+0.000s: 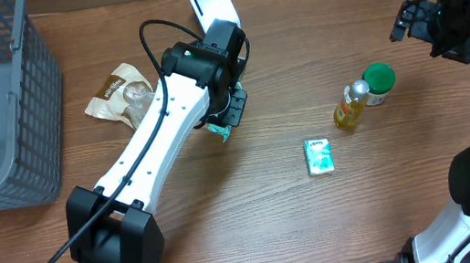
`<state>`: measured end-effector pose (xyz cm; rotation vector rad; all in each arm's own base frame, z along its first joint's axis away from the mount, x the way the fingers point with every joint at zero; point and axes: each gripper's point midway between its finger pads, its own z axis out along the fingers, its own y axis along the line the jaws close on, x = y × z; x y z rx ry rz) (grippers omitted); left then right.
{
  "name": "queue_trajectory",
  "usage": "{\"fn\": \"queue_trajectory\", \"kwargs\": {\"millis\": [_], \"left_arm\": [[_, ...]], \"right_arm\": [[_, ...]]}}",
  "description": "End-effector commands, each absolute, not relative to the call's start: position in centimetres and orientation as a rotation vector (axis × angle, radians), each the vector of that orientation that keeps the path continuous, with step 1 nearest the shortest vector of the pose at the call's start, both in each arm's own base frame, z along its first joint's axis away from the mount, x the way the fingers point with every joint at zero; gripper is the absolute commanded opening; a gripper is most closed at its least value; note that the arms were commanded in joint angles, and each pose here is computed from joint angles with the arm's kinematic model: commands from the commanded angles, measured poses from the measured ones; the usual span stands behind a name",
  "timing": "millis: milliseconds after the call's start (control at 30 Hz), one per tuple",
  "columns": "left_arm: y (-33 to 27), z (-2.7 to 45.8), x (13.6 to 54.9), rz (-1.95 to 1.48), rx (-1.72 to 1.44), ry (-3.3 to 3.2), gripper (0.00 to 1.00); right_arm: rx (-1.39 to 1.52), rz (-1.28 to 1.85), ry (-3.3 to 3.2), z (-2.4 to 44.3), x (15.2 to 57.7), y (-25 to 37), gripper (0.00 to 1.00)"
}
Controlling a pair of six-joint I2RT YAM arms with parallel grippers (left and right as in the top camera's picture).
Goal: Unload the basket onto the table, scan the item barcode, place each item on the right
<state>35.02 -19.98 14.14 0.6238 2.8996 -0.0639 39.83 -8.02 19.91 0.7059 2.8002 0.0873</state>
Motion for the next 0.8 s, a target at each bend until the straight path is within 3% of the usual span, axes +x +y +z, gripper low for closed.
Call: {"fn": "queue_trajectory", "kwargs": {"millis": [0,767], "left_arm": [[-20.66,13.82,34.33,-0.116,0.624,2.921,0.04],[-20.63,13.82,34.35,-0.120,0.602,2.927,0.04]], "right_arm": [[0.711,0.070,2.779,20.52,39.74,-8.22,1.00],[0.711,0.070,2.779,20.52,39.74,-8.23,1.00]]}}
